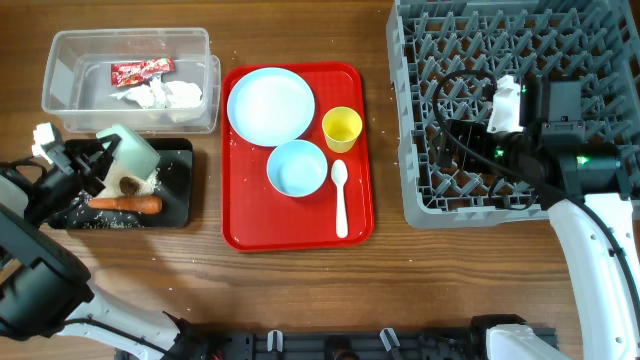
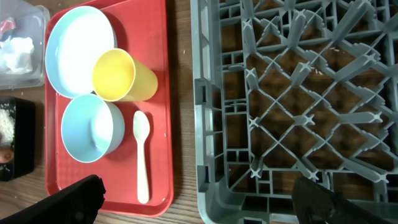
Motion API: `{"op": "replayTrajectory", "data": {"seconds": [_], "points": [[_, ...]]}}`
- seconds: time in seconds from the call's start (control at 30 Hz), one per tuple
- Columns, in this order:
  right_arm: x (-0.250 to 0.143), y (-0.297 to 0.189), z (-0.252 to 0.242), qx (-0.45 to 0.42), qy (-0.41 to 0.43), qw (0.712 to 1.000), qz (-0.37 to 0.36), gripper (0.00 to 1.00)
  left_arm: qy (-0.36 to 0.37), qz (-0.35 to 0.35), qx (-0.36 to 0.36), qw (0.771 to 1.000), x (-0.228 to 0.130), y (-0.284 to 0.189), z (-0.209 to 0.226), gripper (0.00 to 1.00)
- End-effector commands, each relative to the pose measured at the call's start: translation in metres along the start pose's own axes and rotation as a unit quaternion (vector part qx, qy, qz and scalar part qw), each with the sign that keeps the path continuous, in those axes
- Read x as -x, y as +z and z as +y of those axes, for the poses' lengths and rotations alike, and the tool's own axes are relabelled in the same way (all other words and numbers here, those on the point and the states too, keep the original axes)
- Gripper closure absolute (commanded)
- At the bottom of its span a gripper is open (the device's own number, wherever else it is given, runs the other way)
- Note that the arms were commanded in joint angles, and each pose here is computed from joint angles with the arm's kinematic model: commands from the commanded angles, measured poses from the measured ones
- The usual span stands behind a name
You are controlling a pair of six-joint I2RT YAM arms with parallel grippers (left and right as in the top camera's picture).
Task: Sort waste into correct bins and load items into the dishwasher rack
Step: 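Lift the green bowl with the left gripper and tip scrap onto black tray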
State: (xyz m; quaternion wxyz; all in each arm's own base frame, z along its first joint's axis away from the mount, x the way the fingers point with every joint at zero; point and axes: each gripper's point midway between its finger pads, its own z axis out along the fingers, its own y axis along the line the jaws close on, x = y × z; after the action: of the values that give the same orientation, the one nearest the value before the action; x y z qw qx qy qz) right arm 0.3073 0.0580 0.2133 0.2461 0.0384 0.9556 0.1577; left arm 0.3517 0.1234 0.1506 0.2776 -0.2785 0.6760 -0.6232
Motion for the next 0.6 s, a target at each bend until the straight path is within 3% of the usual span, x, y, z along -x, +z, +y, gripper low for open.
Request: {"op": "replayTrajectory", "data": {"seconds": [0.0, 0.1, 0.17, 0.23, 0.3, 0.37, 0.47, 0.57], "points": [[0.005, -0.001, 0.001, -0.001, -0.006, 1.0, -0.004, 0.0, 0.032, -0.004, -0.037, 0.999, 0.002, -0.001, -0.024, 0.96], [0.005, -0.001, 0.001, 0.0, -0.006, 1.0, -0.006, 0.0, 0.061, 0.009, -0.004, 0.998, -0.01, 0.006, -0.04, 0.96], [0.006, -0.001, 0.001, 0.0, -0.007, 1.0, -0.006, 0.0, 0.114, 0.042, 0.083, 0.989, -0.033, 0.021, -0.047, 0.96], [0.005, -0.001, 0.001, 0.0, -0.006, 1.0, -0.006, 0.0, 0.17, 0.086, 0.183, 0.965, -0.067, 0.037, -0.052, 0.96], [0.006, -0.001, 0.001, 0.0, -0.007, 1.0, -0.007, 0.0, 0.217, 0.134, 0.275, 0.927, -0.105, 0.051, -0.051, 0.96], [0.006, -0.001, 0.001, 0.0, -0.008, 1.0, -0.008, 0.0, 0.262, 0.171, 0.4, 0.861, -0.143, 0.069, -0.038, 0.96], [0.006, -0.001, 0.001, 0.0, -0.008, 1.0, -0.007, 0.0, 0.305, 0.213, 0.491, 0.788, -0.186, 0.093, -0.013, 0.96], [0.006, -0.001, 0.001, 0.0, -0.008, 1.0, -0.007, 0.0, 0.324, 0.268, 0.508, 0.752, -0.232, 0.113, 0.02, 0.96]]}}
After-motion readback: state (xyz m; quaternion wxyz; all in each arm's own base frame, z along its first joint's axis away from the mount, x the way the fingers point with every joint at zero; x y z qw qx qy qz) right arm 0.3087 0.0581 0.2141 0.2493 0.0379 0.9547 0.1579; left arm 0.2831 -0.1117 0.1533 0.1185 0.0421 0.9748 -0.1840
